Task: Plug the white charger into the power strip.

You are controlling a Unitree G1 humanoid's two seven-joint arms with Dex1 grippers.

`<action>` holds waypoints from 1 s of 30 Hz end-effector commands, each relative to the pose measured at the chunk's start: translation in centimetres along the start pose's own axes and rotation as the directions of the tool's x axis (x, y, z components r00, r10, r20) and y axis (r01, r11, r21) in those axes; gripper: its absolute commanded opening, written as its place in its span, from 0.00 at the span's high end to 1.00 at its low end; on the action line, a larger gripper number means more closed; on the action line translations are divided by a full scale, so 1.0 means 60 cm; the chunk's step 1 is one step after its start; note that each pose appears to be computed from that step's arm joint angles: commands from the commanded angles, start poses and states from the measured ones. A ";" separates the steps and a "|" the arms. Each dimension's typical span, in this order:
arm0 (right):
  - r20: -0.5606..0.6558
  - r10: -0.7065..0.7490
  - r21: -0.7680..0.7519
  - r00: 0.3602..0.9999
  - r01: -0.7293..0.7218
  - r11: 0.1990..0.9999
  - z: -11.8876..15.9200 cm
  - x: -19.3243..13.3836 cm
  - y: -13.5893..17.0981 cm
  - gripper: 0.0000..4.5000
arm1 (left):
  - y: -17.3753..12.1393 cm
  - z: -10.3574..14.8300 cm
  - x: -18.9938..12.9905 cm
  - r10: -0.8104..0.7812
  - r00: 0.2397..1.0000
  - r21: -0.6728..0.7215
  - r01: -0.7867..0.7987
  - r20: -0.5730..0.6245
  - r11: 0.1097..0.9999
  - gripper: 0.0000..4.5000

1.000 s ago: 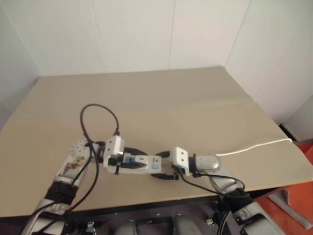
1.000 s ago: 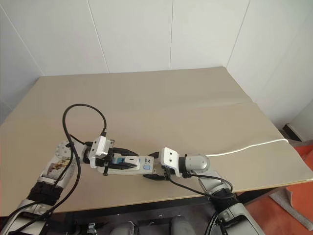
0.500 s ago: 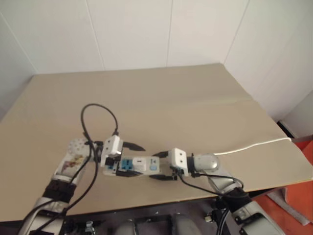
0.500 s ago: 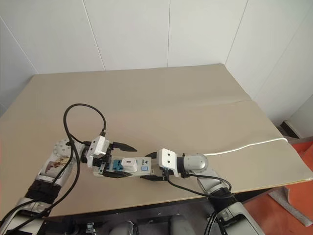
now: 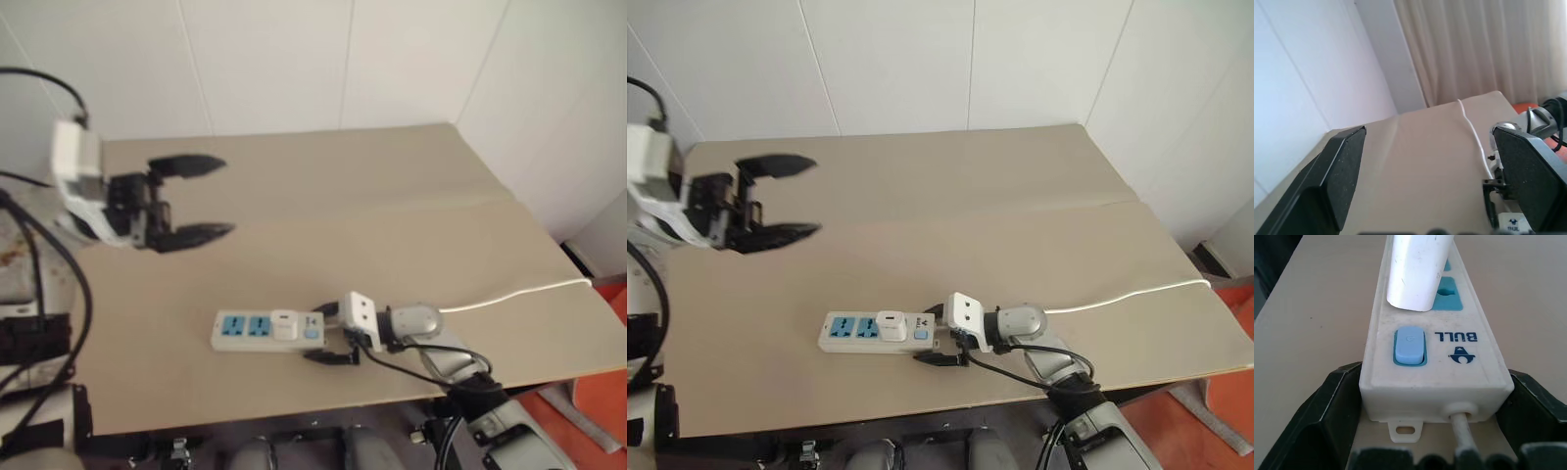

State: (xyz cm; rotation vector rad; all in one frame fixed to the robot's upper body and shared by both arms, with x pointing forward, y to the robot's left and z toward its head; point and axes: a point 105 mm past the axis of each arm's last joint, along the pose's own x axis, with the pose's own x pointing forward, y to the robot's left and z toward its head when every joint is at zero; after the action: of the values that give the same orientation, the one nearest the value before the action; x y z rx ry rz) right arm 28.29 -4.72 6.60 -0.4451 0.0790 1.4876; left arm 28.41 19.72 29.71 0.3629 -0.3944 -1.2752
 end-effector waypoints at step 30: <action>-0.137 -0.043 -0.109 0.990 0.028 0.994 0.103 -0.116 -0.071 0.01 | 0.001 -0.202 -0.160 0.049 0.885 -0.150 -0.132 -0.463 0.980 0.00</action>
State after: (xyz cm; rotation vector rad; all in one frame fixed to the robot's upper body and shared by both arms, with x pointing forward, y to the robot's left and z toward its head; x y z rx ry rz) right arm 29.87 -9.72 15.24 -0.6241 0.1032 1.4413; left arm 31.89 29.03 18.10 0.4430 0.0942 -1.0917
